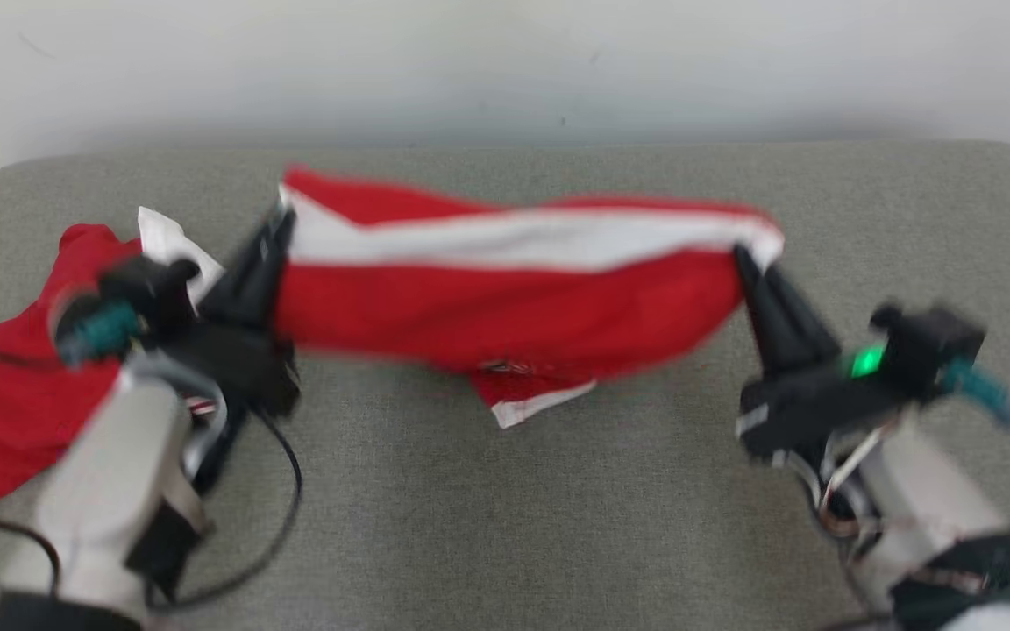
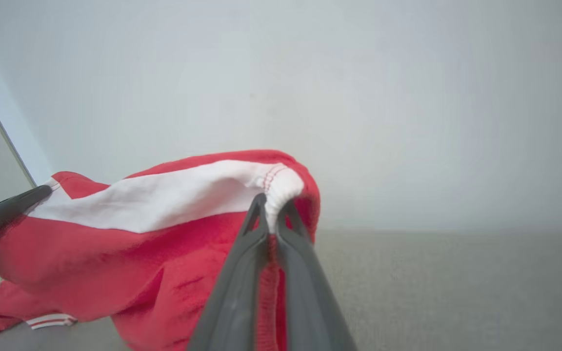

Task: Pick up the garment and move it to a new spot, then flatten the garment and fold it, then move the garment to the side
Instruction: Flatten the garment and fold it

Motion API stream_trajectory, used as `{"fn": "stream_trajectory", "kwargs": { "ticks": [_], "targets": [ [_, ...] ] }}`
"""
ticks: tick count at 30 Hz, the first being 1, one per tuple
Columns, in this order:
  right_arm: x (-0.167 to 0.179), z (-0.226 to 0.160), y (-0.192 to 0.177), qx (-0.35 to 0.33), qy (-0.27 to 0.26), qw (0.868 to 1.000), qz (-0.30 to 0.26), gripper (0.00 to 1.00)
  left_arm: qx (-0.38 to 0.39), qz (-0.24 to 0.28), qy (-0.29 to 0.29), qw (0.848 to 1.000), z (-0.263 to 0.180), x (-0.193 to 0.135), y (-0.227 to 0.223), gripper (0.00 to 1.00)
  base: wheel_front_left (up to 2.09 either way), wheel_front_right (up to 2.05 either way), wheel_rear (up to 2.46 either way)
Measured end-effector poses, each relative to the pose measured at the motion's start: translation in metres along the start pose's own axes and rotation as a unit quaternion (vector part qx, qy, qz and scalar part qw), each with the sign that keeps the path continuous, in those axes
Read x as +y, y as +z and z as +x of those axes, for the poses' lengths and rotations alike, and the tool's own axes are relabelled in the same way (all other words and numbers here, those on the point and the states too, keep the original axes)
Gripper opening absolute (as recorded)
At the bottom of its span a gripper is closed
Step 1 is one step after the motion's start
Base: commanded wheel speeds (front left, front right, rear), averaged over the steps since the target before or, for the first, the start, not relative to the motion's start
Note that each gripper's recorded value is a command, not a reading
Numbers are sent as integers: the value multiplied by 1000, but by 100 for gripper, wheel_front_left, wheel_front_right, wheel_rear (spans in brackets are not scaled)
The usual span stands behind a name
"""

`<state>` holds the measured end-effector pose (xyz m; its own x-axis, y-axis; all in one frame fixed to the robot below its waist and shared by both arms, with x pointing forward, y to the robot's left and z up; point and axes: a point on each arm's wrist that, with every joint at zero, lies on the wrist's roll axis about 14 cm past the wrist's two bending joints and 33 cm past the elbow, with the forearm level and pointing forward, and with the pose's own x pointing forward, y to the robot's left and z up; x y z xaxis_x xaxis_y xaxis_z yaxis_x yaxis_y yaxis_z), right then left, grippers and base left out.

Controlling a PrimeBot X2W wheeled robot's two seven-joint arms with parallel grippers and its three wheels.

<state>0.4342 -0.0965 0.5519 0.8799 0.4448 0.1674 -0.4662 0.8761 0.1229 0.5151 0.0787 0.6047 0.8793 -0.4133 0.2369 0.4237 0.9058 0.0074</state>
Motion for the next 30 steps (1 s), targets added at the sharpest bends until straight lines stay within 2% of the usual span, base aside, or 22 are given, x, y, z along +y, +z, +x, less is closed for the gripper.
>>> {"fn": "stream_trajectory", "kwargs": {
  "ticks": [4, 7, 10, 17, 19, 21, 24, 30],
  "targets": [
    [-14, 47, 67, -61, 31, 995, -71, 0, -71, 78, -20, 994, 41, 14, 76, 0, 0, 0, 0],
    [-28, 76, 97, -75, 33, 990, -115, 0, -103, 107, -17, 989, 64, 26, 113, 0, 0, 0, 0],
    [-45, 107, 129, -97, 17, 986, -133, 0, -142, 125, -12, 982, 84, 33, 149, 0, 0, 0, 0],
    [-73, 172, 179, -125, -9, 968, -217, 0, -206, 171, -13, 963, 119, 37, 190, 0, 0, 0, 0],
    [-81, 185, 185, -127, -19, 963, -236, 0, -229, 163, -14, 960, 124, 33, 197, 0, 0, 0, 0],
    [-91, 195, 179, -121, -25, 961, -246, 0, -233, 157, -18, 960, 129, 31, 187, 0, 0, 0, 0],
    [-102, 203, 148, -99, -29, 968, -230, 0, -214, 134, -19, 967, 133, 36, 151, 0, 0, 0, 0],
    [-103, 188, 33, 2, 7, 979, -202, 0, -148, 38, 10, 988, 123, 55, 58, 0, 0, 0, 0]
  ]
}}
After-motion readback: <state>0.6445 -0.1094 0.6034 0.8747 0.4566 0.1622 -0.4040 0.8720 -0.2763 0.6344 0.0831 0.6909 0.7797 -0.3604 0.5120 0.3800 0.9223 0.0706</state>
